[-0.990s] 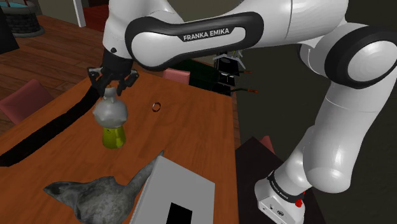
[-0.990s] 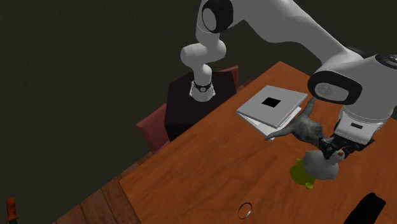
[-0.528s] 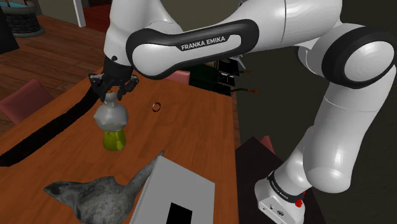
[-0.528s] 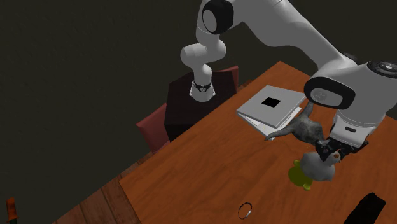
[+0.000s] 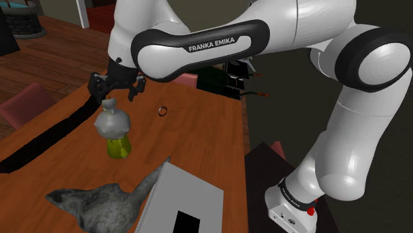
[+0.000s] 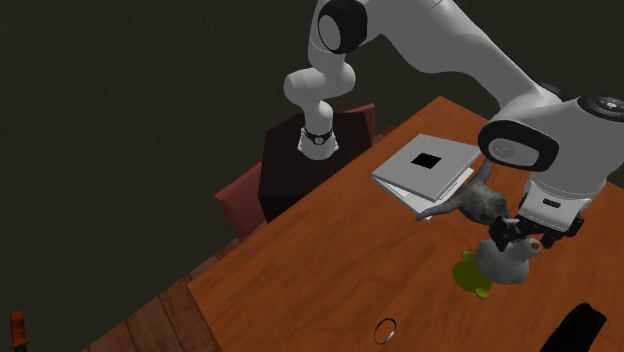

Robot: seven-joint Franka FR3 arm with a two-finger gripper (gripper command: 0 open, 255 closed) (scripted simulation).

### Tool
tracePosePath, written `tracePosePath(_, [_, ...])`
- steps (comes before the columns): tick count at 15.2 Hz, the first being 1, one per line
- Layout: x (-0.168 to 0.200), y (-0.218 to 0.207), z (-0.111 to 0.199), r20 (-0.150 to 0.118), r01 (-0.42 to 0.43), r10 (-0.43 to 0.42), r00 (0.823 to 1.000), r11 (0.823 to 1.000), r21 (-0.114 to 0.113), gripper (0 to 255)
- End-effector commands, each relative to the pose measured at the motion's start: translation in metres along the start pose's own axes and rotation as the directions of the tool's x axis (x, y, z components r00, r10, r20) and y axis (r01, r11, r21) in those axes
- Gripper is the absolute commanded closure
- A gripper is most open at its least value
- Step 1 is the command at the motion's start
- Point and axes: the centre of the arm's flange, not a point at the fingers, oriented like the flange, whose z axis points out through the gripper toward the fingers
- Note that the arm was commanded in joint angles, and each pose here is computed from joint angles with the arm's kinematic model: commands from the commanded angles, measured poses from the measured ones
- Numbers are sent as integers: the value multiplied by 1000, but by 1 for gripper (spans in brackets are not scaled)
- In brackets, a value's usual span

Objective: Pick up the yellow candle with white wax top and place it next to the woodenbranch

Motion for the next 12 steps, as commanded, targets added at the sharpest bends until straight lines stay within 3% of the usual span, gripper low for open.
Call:
tracePosePath(1, [0,0,0,0,0,0,1000,1000,0,0])
tracePosePath(5, [0,0,-50,0,0,0,1000,1000,0,0])
tracePosePath(12, [0,0,-50,0,0,0,1000,1000,0,0])
